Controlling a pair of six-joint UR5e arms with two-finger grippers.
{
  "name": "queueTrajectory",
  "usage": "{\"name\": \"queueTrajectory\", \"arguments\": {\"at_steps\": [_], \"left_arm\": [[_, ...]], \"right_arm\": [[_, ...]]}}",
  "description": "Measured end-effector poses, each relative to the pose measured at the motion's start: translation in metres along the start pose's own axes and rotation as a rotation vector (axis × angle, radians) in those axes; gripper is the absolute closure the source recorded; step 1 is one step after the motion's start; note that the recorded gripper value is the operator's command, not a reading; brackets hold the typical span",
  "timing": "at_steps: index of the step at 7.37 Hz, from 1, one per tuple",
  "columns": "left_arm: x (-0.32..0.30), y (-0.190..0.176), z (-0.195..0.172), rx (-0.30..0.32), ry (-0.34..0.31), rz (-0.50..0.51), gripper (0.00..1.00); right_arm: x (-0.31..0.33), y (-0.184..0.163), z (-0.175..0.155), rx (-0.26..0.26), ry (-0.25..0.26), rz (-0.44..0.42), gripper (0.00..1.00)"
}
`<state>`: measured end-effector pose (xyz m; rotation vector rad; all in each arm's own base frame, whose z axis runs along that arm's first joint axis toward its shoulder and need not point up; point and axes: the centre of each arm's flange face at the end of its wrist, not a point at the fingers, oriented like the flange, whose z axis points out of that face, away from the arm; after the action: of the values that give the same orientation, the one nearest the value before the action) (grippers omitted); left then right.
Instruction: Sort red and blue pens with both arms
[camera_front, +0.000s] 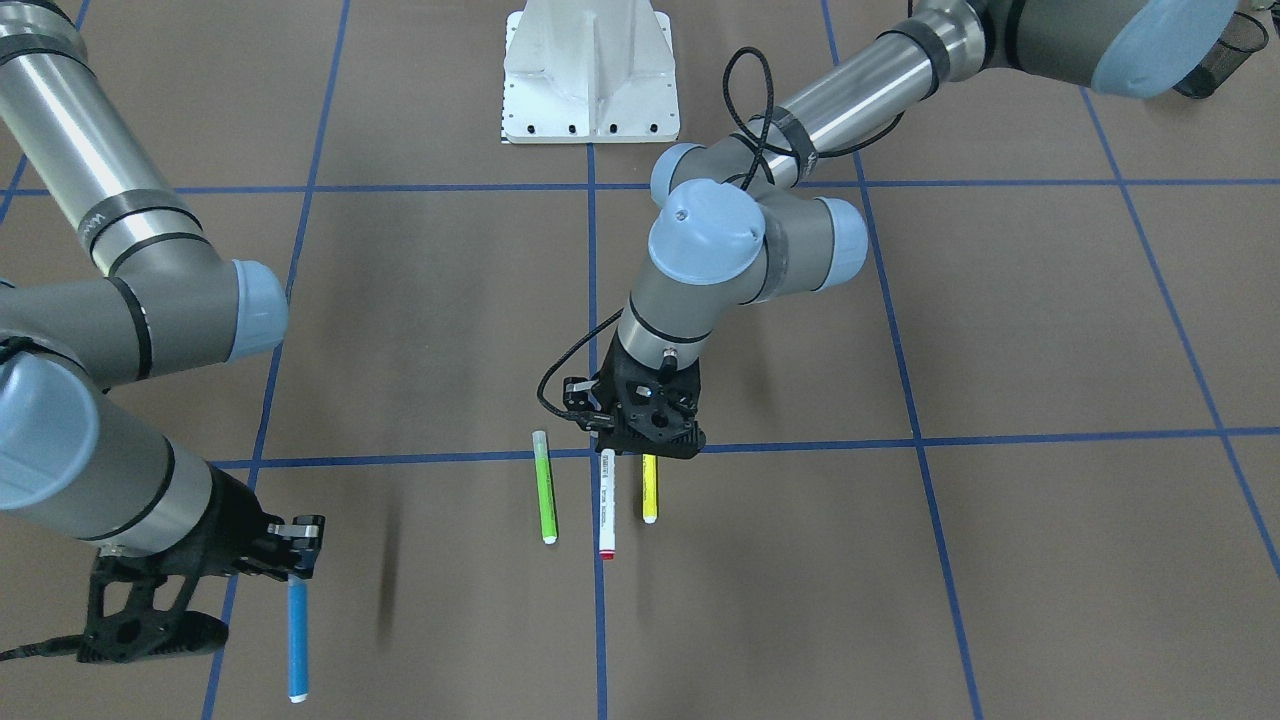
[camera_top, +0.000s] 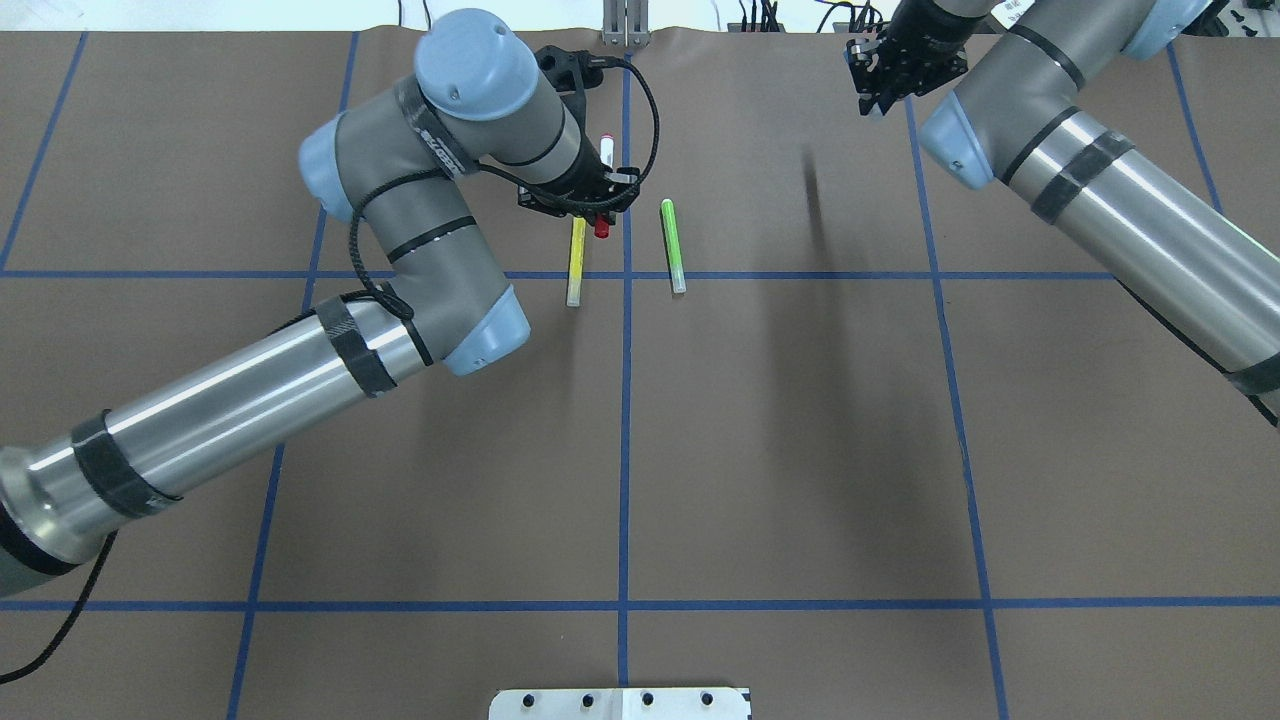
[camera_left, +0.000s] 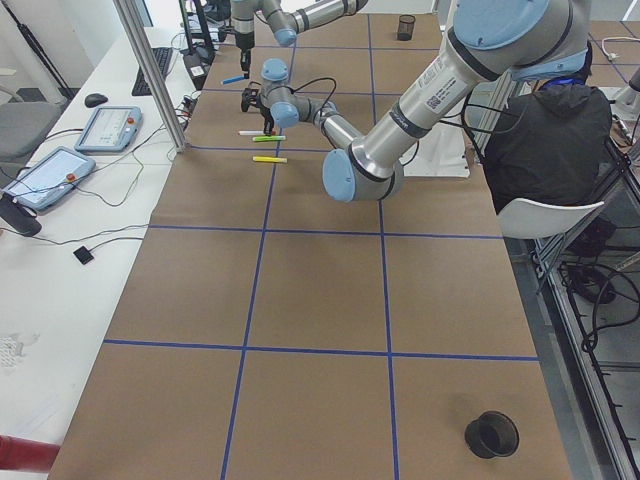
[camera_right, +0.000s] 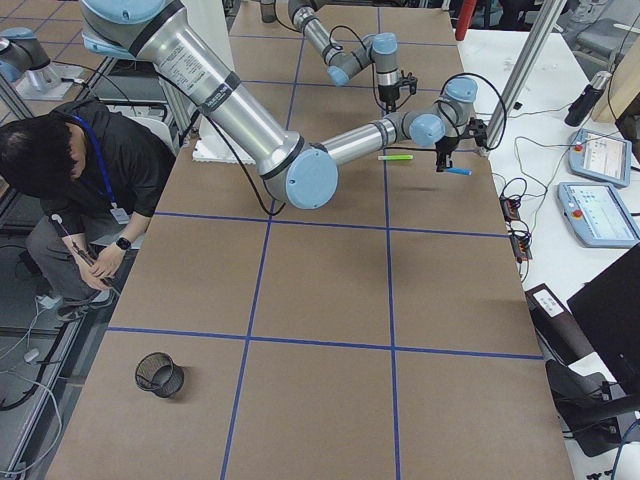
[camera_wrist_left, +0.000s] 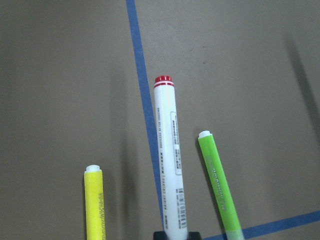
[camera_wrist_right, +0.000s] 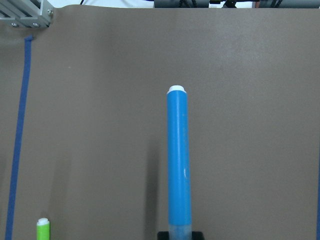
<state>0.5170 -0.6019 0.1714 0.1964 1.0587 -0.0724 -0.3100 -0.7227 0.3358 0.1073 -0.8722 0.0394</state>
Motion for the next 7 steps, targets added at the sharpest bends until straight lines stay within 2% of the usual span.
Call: {"name": "queueTrajectory", "arguments": {"at_steps": [2,4,5,7], "left_arm": [[-0.061,-0.017,-0.045,-0.018,-0.030,-0.088,1.00],[-0.123,-0.036,-0.090,-0.033,-0.053,-0.168,1.00],[-0.162,-0.046,-0.121,-0.055,-0.040,-0.215,1.00],[-0.256,-0.044,-0.178,-0.084,-0.006,-0.237,1.00]], "right_arm": [[0.059,0.004,-0.026,0.009,0.033,0.071,1.00],[0.105,0.000,-0.076,-0.009,0.052,0.155,1.00],[0.154,-0.003,-0.107,-0.034,0.063,0.165,1.00],[0.261,-0.002,-0.143,-0.096,0.144,0.095,1.00]]}}
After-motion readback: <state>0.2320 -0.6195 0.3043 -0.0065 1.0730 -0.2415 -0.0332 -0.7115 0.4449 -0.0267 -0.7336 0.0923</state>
